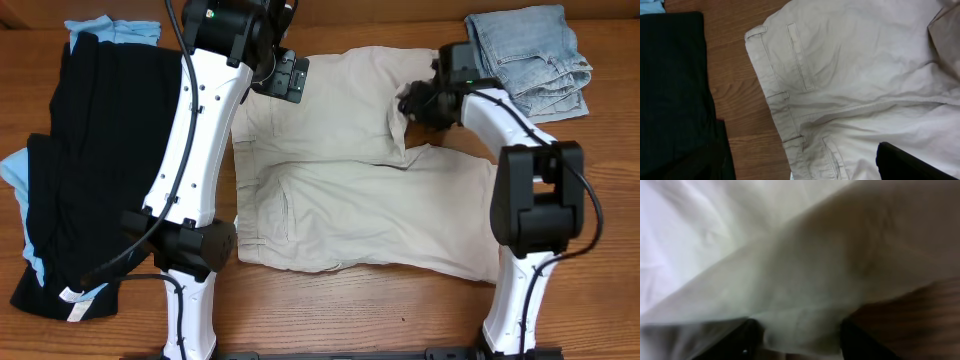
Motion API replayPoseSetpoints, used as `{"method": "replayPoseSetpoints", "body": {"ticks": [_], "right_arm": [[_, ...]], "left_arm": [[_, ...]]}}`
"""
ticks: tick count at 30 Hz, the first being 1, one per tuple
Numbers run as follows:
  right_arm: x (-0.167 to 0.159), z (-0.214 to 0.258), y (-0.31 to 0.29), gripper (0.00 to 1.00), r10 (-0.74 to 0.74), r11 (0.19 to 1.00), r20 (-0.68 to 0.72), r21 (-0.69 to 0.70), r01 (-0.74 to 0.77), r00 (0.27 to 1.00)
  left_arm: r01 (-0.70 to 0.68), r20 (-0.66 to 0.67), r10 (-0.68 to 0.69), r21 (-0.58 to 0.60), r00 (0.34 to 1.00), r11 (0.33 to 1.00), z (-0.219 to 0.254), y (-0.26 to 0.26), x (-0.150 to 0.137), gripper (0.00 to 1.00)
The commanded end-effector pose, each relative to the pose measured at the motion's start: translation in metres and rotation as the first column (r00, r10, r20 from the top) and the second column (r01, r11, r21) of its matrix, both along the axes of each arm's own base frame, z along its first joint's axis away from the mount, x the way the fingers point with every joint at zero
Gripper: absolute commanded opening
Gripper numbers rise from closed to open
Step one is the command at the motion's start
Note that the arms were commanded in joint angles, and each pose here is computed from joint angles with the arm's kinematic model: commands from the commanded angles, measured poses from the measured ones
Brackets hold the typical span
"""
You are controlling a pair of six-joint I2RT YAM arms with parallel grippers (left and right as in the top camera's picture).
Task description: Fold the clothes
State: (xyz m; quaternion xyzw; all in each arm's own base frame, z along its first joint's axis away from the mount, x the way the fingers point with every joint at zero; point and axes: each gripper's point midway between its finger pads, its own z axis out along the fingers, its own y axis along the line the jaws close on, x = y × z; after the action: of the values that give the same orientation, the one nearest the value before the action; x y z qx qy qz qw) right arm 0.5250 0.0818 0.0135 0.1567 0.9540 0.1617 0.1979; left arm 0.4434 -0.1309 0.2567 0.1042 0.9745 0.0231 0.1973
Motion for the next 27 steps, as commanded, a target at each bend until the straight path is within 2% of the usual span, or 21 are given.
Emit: {"method": "replayPoseSetpoints", "body": {"ticks": [1,4,9,11,14,20,21,24,27], "right_arm": [[-0.007,-0.027,-0.006,0.56,-0.038,0.999,-0.058,-0.024,0.037,0.998],[-0.006,-0.026,-0.006,0.49,-0.039,0.999,-0.055,-0.023,0.038,0.998],[-0.008,-0.025,-0.015,0.28,-0.058,0.998,-0.073,-0.023,0.057,0.996],[-0.011,-0.016,-0.023,0.16,-0.073,0.997,-0.091,-0.019,0.071,0.993],[-0.018,0.010,-0.042,0.11,-0.107,0.994,-0.125,-0.020,0.106,0.986],[-0.035,0.077,-0.094,0.13,-0.107,0.993,-0.137,-0.062,0.099,0.985],[-0.038,0.084,-0.100,0.17,-0.096,0.994,-0.136,-0.073,0.087,0.986],[-0.056,0.096,-0.132,0.42,-0.107,0.983,-0.189,-0.169,0.075,0.976],[-0.076,0.097,-0.153,0.43,-0.160,0.965,-0.256,-0.246,0.096,0.953]], "left_arm": [[0.008,-0.001,-0.008,0.020,1.000,1.000,-0.002,0.003,0.001,1.00],[0.008,0.004,-0.008,0.018,1.000,1.000,-0.002,0.003,0.003,1.00],[0.007,0.008,-0.008,0.016,1.000,1.000,-0.001,0.003,0.004,1.00],[0.011,0.012,-0.011,0.017,1.000,1.000,-0.001,0.002,0.005,1.00],[0.014,0.028,-0.014,0.012,1.000,1.000,0.001,0.001,0.008,1.00],[0.015,0.054,-0.015,0.003,0.998,1.000,0.003,-0.001,0.014,1.00],[0.015,0.058,-0.015,0.001,0.998,1.000,0.004,-0.002,0.015,1.00],[0.017,0.061,-0.017,-0.005,0.998,1.000,0.004,-0.003,0.016,1.00],[0.017,0.050,-0.017,-0.002,0.999,1.000,0.000,-0.003,0.016,1.00]]}}
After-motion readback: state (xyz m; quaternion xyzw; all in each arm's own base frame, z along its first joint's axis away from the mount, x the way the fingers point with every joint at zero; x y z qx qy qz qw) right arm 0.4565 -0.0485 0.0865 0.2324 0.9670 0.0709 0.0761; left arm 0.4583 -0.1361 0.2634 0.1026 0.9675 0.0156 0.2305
